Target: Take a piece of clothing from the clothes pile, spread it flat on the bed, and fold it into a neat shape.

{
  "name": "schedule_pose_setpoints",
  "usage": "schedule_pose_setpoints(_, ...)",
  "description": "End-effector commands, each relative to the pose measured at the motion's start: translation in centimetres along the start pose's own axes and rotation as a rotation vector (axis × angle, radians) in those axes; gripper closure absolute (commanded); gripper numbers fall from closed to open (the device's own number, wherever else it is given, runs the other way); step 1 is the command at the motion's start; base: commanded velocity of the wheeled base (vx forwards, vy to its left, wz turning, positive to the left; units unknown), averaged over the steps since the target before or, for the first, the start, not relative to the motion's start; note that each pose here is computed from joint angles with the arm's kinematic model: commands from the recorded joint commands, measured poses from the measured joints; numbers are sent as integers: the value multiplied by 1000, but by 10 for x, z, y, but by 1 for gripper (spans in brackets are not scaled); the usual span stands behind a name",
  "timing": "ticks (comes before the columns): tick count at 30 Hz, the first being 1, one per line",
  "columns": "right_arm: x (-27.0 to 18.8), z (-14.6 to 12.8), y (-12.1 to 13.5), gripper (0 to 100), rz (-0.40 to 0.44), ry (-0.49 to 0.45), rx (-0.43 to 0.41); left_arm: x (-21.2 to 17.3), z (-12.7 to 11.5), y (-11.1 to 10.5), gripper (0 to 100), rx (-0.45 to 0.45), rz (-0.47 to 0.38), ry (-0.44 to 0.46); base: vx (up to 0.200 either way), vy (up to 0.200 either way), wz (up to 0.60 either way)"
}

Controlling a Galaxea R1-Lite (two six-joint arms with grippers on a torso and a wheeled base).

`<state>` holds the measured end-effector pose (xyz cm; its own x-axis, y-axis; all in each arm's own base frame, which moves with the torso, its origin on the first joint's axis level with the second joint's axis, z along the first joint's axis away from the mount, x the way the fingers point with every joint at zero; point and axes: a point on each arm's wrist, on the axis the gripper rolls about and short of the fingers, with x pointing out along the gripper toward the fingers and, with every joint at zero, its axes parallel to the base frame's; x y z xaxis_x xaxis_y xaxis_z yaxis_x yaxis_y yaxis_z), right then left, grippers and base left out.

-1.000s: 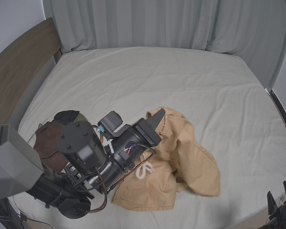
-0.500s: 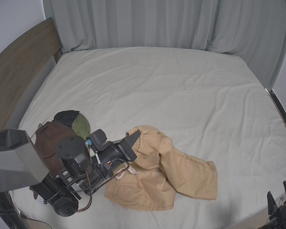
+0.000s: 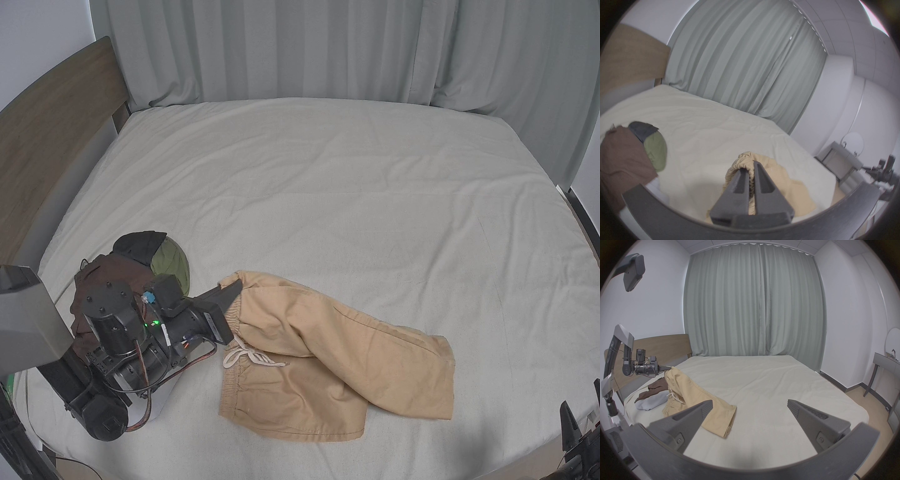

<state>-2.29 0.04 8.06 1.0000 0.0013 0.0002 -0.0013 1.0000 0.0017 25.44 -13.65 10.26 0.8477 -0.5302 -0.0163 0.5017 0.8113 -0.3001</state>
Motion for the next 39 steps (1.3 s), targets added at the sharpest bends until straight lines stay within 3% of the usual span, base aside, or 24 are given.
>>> schedule_pose_setpoints(1, 1, -5, 0, 0, 2, 11, -3, -7, -10, 25, 100, 63, 75, 57, 0, 0, 0)
schedule_pose_setpoints(7, 0, -5, 0, 0, 3, 5, -5, -14, -14, 37, 100, 71, 97, 94, 0, 0, 0)
schedule_pose_setpoints(12, 0, -6, 0, 0, 6, 6, -8, -15, -18, 66, 100, 54, 187, 109, 0, 0, 0)
schedule_pose_setpoints(17, 0, -6, 0, 0, 11, 8, -14, -15, -22, 73, 100, 51, 197, 128, 0, 0, 0)
schedule_pose_setpoints(39, 0, -5, 0, 0, 17, 2, -17, -19, -27, 69, 100, 42, 190, 155, 0, 0, 0)
